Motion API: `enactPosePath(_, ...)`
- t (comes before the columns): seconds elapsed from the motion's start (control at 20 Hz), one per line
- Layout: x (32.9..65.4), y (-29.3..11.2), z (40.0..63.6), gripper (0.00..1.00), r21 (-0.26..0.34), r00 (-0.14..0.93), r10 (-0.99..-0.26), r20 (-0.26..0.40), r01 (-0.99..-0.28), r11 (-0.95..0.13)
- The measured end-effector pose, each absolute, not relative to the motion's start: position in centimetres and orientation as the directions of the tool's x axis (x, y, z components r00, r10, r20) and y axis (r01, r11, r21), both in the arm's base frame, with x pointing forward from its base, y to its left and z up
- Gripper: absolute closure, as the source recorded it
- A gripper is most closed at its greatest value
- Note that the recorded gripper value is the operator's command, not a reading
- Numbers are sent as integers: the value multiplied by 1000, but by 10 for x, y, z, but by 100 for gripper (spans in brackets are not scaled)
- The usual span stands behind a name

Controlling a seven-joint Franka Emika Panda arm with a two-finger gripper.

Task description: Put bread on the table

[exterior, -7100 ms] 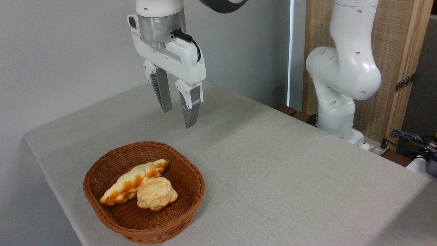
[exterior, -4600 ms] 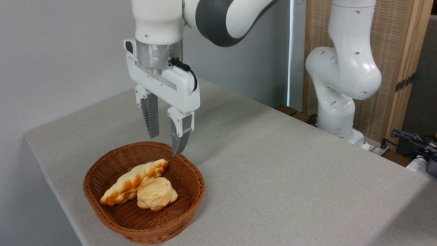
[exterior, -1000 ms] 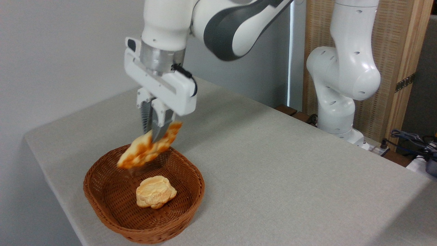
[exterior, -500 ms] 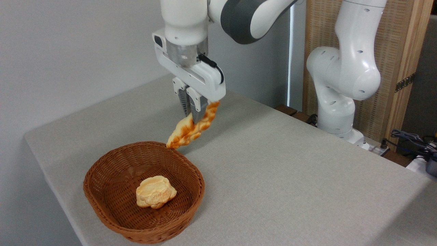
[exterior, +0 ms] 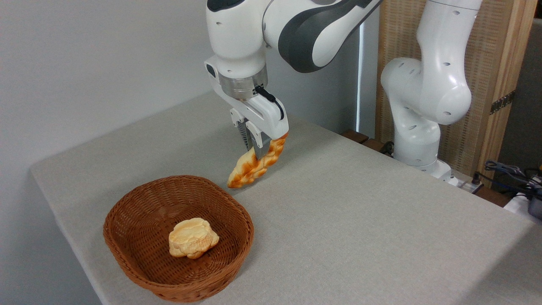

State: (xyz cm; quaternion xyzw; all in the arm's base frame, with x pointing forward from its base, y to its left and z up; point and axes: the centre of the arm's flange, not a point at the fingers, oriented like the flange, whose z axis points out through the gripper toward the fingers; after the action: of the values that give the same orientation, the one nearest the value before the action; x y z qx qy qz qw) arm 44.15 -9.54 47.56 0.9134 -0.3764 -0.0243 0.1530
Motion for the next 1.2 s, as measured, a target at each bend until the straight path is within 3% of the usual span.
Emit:
enactPosePath(0.75, 444, -96, 476, 0, 289, 705, -705, 84, -694, -660)
enactPosePath(1.05, 473, -81, 527, 0, 110, 693, -688, 215, -717, -688)
enactPosePath(1.2, 483, -56, 551, 0, 34, 700, -678, 224, -701, -713)
